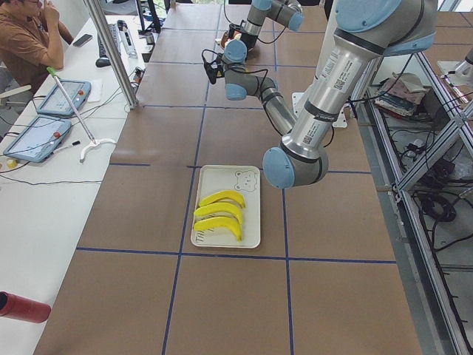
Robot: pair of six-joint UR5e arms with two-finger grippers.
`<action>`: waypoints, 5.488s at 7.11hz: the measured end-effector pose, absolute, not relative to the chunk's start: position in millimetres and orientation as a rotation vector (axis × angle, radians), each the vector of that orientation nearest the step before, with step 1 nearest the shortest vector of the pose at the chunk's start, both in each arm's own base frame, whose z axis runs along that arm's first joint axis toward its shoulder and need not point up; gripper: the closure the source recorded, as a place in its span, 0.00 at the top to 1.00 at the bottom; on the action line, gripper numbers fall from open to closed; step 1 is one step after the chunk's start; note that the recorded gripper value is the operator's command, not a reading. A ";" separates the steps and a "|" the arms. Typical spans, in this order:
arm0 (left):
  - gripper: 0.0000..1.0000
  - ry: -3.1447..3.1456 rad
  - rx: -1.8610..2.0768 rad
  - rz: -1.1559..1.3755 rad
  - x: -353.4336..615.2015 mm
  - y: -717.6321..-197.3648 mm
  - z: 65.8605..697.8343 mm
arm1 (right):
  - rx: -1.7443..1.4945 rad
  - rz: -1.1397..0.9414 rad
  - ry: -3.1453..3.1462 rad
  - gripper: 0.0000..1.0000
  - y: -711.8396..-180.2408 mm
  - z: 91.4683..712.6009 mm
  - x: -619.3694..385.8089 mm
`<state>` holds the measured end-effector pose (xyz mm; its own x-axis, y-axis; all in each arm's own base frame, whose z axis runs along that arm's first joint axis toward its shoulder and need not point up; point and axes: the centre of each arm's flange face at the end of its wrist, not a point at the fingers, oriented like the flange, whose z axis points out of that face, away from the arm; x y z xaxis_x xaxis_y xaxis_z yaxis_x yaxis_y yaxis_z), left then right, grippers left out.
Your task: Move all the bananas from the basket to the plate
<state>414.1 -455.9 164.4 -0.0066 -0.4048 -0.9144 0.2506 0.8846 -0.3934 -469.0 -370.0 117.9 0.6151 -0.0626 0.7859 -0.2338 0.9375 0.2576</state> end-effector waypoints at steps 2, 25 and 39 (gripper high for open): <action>1.00 1.510 -0.124 -0.508 420.8 -459.4 152.2 | 0.354 0.093 -0.917 0.01 -365.4 113.5 -471.9; 0.00 1.314 -0.301 -0.457 273.9 -548.1 260.2 | 0.328 0.091 -0.961 1.00 -377.5 159.6 -329.2; 0.00 0.802 0.105 -0.141 152.5 -531.6 352.3 | 0.366 0.055 -0.869 1.00 -397.2 192.9 -313.8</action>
